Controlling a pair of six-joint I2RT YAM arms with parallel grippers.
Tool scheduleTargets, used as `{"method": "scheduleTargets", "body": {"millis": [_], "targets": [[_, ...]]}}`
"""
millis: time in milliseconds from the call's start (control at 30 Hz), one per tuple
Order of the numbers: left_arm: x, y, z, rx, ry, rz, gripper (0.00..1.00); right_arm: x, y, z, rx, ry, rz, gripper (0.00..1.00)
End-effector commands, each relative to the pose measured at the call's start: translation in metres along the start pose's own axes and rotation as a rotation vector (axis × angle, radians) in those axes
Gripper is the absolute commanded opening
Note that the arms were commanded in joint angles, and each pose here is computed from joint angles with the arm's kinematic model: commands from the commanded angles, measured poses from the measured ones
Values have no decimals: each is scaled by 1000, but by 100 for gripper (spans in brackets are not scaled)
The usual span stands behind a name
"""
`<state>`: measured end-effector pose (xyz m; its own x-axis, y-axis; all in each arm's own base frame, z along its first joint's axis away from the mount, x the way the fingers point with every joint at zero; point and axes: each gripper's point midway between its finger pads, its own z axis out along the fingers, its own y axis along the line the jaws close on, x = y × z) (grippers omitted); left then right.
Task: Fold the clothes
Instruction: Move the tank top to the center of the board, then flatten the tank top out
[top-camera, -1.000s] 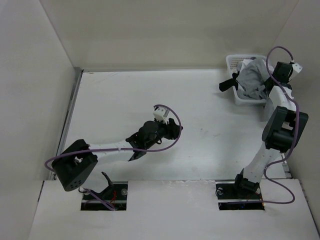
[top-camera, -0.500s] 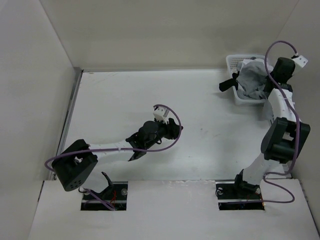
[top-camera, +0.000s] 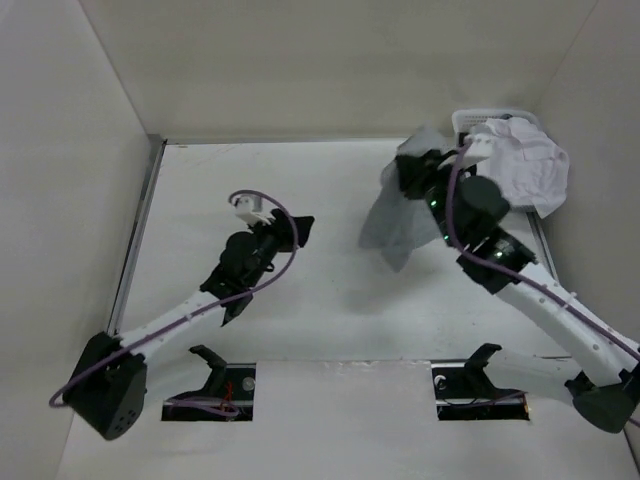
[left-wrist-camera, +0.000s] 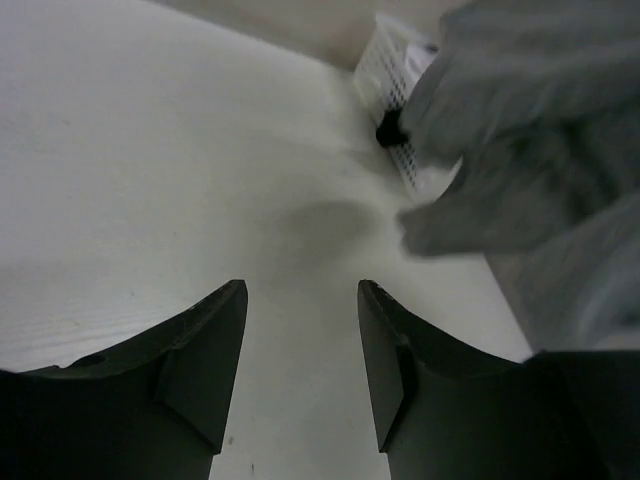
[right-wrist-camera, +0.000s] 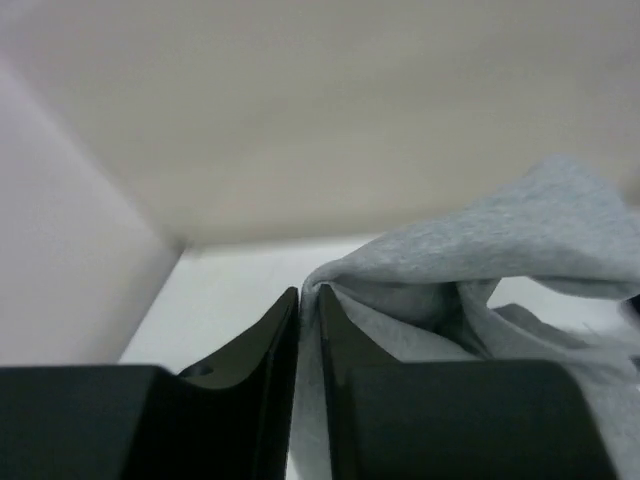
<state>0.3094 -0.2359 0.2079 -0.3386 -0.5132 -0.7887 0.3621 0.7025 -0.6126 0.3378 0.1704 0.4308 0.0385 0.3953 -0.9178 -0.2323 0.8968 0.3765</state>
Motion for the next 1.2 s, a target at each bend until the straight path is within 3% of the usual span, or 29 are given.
{"method": "scheduleTargets", "body": {"millis": [0, 67, 167, 233, 333, 400, 467, 567, 700, 900, 1167], "targets": [[-55, 16, -28, -53, -161, -116, 48, 130, 15, -19, 9, 254, -68, 30], [-72, 40, -46, -134, -230, -132, 51, 195, 34, -46, -61, 380, -65, 51], [-75, 70, -60, -237, -254, -126, 53, 252, 46, -88, -134, 521, -36, 61], [-60, 74, -55, -253, -179, -106, 53, 267, 41, -107, -137, 565, 16, 57], [-28, 67, -43, -235, -46, -38, 49, 272, 3, -113, -37, 567, 94, 19], [-6, 52, -32, -201, 46, 41, 45, 275, -34, -114, 86, 551, 154, 10], [16, 35, -20, -167, 128, 108, 43, 278, -65, -115, 194, 535, 194, 12], [53, 4, 2, -105, 241, 229, 43, 285, -108, -117, 341, 521, 233, 37], [79, -8, 38, -148, 288, 362, 45, 299, -132, -116, 420, 563, 264, 50], [112, 6, 87, -226, 369, 511, 48, 320, -146, -114, 463, 626, 283, 52], [145, 14, 114, -229, 445, 543, 45, 363, -142, -113, 467, 737, 321, 48]]}}
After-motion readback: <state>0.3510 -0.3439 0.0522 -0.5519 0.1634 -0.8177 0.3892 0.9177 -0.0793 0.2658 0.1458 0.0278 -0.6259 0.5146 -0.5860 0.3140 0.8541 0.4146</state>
